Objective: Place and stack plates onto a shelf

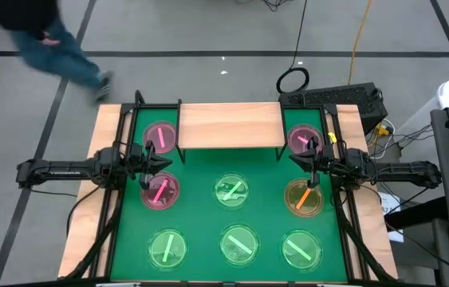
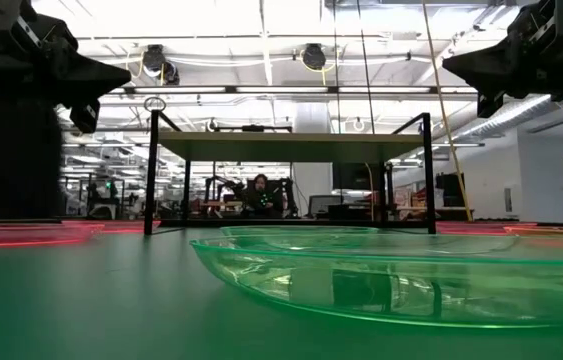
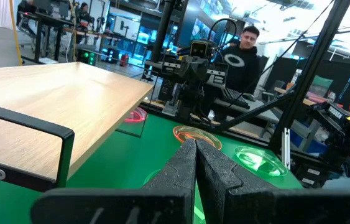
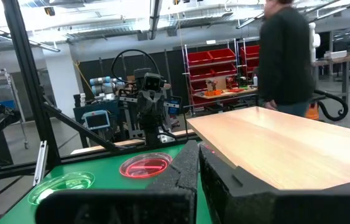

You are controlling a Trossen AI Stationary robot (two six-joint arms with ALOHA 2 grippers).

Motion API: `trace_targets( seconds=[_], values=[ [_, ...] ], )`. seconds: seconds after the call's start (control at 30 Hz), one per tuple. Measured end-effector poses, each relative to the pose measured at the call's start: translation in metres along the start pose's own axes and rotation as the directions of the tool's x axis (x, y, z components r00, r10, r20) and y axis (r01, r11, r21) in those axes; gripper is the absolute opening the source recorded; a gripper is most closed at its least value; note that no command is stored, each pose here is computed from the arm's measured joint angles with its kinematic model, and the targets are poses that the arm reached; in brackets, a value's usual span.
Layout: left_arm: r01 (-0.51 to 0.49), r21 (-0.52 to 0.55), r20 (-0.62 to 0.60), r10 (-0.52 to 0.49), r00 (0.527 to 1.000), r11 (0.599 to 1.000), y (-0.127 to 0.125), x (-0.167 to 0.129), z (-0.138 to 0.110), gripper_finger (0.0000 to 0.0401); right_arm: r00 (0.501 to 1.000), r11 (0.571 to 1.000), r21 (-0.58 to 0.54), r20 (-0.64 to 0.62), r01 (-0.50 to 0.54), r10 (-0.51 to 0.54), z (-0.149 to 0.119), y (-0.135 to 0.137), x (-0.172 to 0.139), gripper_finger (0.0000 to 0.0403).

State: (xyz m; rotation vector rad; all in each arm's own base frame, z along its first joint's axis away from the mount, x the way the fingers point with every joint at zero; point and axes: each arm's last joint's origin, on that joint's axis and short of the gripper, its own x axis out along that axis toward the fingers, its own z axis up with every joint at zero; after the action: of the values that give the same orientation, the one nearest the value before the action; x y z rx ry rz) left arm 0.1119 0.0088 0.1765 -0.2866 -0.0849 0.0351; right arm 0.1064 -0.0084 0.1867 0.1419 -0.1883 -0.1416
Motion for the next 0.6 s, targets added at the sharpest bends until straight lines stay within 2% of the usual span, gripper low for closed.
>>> trace_targets(
  seconds=[0.6],
  values=[
    [0.000, 0.000, 0.000, 0.000, 1.000, 1.000, 0.0000, 0.0000, 0.0001, 0.0015, 1.000, 1.000, 0.007, 0.000, 0.000, 0.000, 0.0001, 0.0000, 0.0000, 0.0002]
  ],
)
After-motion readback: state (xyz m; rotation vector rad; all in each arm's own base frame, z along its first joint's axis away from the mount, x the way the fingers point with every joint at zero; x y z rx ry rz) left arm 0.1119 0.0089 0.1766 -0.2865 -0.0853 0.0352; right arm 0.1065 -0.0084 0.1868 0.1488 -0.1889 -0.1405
